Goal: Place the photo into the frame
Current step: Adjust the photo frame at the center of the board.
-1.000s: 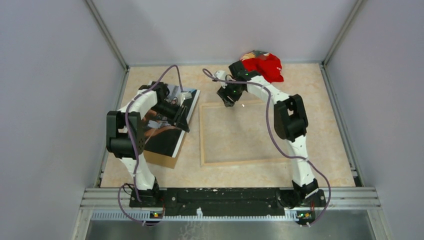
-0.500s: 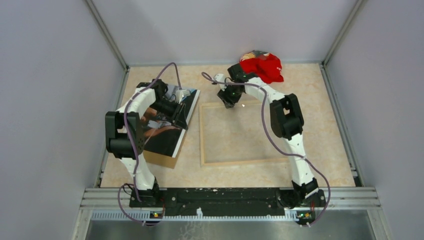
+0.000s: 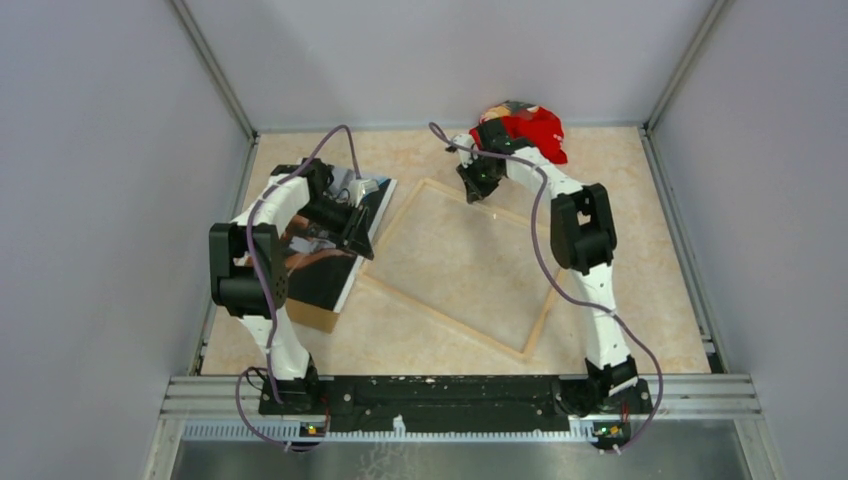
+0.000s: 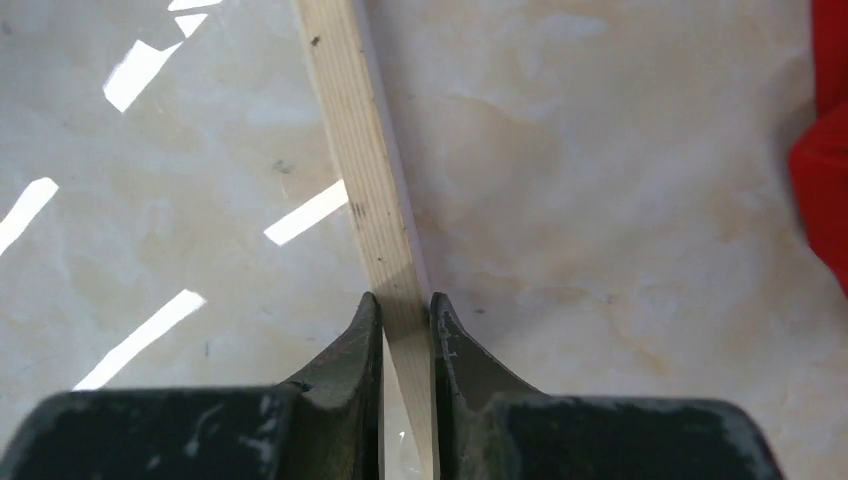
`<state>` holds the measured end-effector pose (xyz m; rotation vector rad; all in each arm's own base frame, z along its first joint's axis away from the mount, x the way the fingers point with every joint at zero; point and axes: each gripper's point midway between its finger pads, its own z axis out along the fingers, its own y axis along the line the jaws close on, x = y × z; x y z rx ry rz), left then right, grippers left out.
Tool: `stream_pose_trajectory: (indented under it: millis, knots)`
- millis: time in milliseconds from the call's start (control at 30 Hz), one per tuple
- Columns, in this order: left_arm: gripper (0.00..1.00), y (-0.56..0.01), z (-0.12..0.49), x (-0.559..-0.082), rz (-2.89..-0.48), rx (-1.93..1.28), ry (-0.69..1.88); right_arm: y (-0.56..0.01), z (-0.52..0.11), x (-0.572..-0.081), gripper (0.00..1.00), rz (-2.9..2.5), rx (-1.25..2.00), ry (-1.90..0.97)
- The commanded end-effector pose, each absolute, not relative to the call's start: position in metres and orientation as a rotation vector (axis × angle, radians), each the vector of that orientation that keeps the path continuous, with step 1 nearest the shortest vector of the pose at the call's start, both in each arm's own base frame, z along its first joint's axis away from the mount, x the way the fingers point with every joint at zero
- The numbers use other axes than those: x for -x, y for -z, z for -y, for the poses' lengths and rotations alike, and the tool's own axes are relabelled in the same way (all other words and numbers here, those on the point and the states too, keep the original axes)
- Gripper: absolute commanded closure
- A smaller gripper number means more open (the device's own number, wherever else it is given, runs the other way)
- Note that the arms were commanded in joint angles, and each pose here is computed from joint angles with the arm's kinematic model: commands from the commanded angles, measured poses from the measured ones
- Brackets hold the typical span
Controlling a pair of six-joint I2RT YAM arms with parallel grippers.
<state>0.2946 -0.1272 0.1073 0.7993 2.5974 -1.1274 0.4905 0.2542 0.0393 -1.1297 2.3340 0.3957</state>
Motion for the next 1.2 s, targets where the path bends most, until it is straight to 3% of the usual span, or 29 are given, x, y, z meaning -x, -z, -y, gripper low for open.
stream_pose_trajectory:
  millis: [0,367,633,833,900,1000,1167]
  knots:
    - [0.72,-0.127,0.125,-0.298,-2.554,-0.796,1.093,-0.055,-0.244,-0.513,0.94,-2.377,0.896,-0.4]
    - [0.72,-0.126,0.124,-0.3,-2.535,-0.779,1.101,-0.025,-0.16,-0.448,0.95,-2.621,0.522,-0.21]
    - [0.72,-0.129,0.117,-0.317,-2.51,-0.762,1.066,-0.024,-0.09,-0.393,0.94,-2.732,0.048,-0.006]
    - [0.72,-0.127,0.086,-0.335,-2.515,-0.705,0.968,-0.016,-0.058,-0.37,0.92,-2.744,-0.147,0.056]
    - [0.72,-0.124,0.072,-0.345,-2.52,-0.693,0.892,-0.018,-0.05,-0.366,0.89,-2.729,-0.192,0.088]
    - [0.71,-0.122,0.042,-0.364,-2.529,-0.656,0.738,-0.033,-0.046,-0.366,0.72,-2.679,-0.243,0.08]
    - [0.71,-0.122,-0.039,-0.406,-2.525,-0.585,0.247,-0.099,-0.075,-0.38,0.49,-2.494,-0.313,-0.154]
